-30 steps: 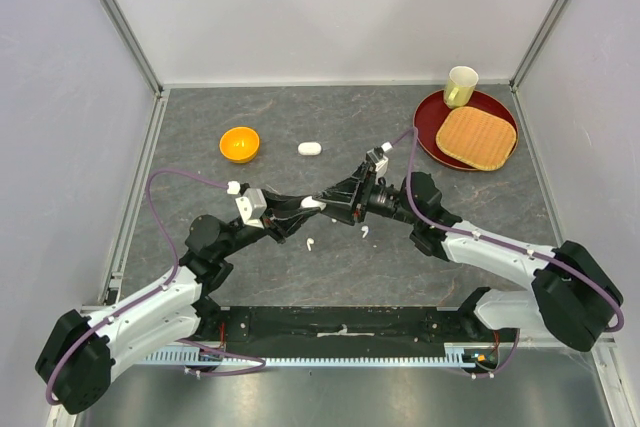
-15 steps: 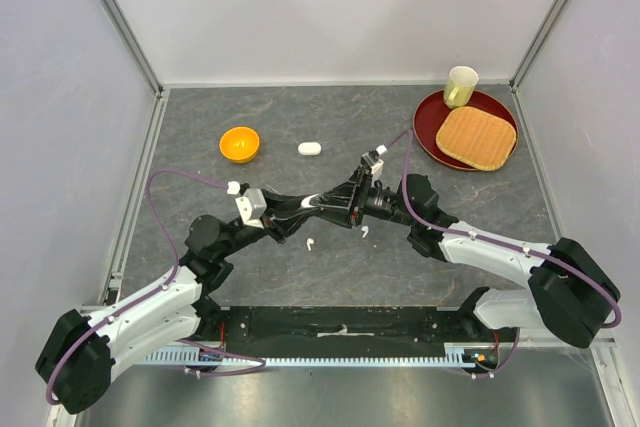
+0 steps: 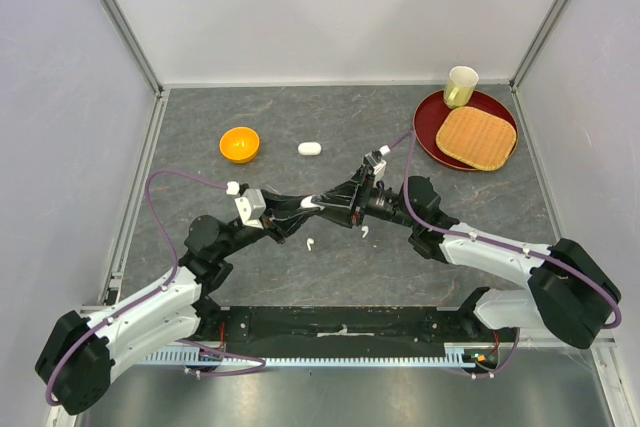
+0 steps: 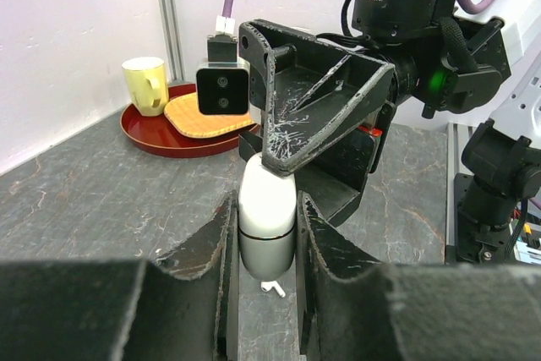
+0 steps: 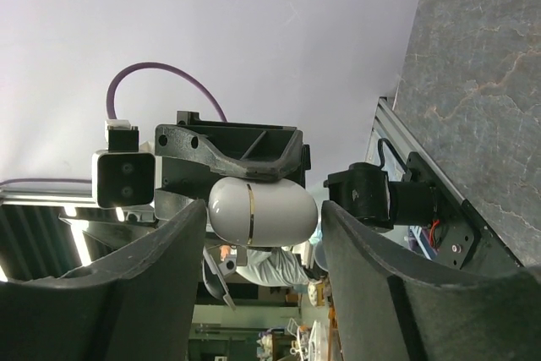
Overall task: Insert the wireless bluetooth earbuds into the charging case
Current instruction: Pick up the charging case at the center of the board.
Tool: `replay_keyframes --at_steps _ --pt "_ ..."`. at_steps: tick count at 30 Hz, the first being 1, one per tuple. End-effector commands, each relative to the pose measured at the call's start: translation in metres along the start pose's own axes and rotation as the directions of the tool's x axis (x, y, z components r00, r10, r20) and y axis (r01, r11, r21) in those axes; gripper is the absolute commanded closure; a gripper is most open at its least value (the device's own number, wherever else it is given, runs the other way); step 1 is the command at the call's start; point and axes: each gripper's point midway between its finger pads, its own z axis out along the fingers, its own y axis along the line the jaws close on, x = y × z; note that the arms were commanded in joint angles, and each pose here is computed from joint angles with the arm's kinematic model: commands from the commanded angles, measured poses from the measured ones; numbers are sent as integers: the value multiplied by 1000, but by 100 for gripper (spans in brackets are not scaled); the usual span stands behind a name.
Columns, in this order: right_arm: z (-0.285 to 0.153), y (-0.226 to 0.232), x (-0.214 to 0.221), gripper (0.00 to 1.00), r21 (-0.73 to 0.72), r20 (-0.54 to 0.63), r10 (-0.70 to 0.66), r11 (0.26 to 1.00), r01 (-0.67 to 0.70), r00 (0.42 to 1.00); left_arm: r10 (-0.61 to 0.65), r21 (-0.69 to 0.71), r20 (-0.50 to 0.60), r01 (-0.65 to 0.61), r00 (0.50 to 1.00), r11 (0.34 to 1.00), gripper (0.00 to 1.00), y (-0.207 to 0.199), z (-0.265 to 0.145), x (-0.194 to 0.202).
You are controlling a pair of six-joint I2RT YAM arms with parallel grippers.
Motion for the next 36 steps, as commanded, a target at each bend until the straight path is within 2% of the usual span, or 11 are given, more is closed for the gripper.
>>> replay_keyframes --at_steps 1,4,7,11,14,17,18,24,36 --pt "-3 17 -1 35 -61 22 -10 998 11 1000 64 36 44 -66 997 997 98 -5 2 -14" --pt "-3 18 -1 34 -65 20 -10 998 11 1000 60 43 42 -62 997 997 98 -7 1 -14" --pt "-4 21 -1 42 -75 22 -13 997 15 1000 59 42 39 -61 998 997 98 -7 1 -13" --pt "-5 23 1 63 -85 16 -9 996 10 1000 55 34 40 -57 998 998 98 -5 2 -14" --pt "-6 26 2 69 -102 9 0 995 1 1000 44 20 32 -45 998 999 95 -3 2 -12" --pt "-6 26 2 76 -113 8 7 994 -6 1000 17 -1 18 -17 1000 1000 84 1 4 -9" --pt "-7 28 2 76 -124 8 6 992 -5 1000 8 -4 14 -8 1000 1000 78 1 4 -8" --pt "-9 34 1 78 -164 16 15 986 -12 1000 -20 -17 11 20 1000 1000 61 3 5 -7" --pt "-10 36 1 79 -189 13 41 981 -38 999 -11 -22 65 12 998 1000 57 3 3 -10"
